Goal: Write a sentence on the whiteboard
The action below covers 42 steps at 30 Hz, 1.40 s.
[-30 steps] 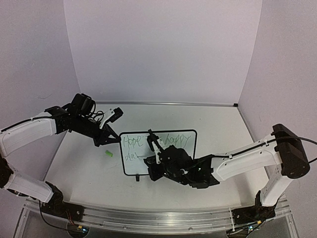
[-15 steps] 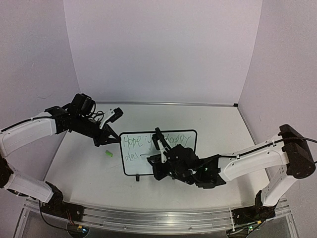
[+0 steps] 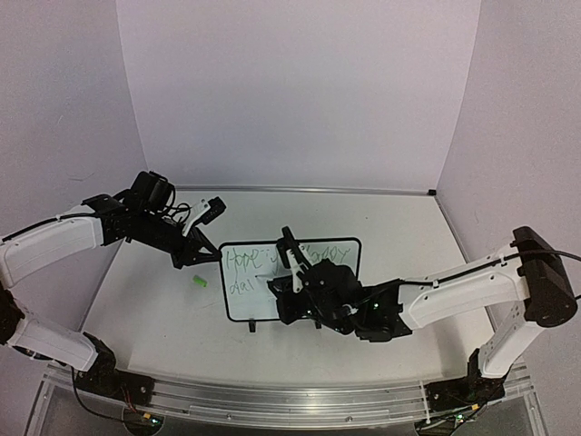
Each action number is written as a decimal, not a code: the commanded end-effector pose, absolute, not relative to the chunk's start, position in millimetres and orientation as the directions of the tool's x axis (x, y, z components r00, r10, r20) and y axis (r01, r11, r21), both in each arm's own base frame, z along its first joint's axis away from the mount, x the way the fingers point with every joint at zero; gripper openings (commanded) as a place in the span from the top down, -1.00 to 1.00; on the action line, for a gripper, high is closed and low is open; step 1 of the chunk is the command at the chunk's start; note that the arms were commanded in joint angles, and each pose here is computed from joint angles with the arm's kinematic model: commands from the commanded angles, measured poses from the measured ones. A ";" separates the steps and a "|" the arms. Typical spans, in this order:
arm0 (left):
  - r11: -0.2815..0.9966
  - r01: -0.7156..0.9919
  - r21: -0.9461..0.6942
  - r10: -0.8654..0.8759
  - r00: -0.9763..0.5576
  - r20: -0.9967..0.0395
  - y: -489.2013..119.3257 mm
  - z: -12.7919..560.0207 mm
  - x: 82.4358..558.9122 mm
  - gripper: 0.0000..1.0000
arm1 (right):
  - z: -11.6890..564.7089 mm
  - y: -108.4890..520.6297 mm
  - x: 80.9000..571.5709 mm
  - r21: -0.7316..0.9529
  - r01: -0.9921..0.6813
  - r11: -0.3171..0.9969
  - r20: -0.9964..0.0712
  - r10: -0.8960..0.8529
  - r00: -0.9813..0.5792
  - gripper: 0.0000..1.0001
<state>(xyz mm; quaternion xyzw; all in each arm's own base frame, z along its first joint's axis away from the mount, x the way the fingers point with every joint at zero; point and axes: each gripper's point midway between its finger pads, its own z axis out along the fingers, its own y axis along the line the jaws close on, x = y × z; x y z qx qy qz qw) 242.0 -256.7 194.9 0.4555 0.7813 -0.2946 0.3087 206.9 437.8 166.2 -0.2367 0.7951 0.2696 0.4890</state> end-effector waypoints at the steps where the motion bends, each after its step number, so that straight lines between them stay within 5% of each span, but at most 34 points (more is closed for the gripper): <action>1: 0.410 0.895 -0.176 0.553 -0.397 -0.733 -257.3 188.6 241.2 1.00 | 171.3 443.4 215.8 0.177 -0.619 0.765 -0.912 -0.108 -0.395 1.00; 27: 0.407 0.896 -0.180 0.552 -0.398 -0.733 -258.1 188.6 240.8 1.00 | 115.9 471.0 201.0 0.205 -0.674 0.709 -0.846 -0.218 -0.487 1.00; 42: 0.413 0.895 -0.170 0.551 -0.394 -0.735 -256.9 189.8 241.5 1.00 | 156.3 466.8 185.4 0.240 -0.754 0.611 -0.890 -0.172 -0.423 1.00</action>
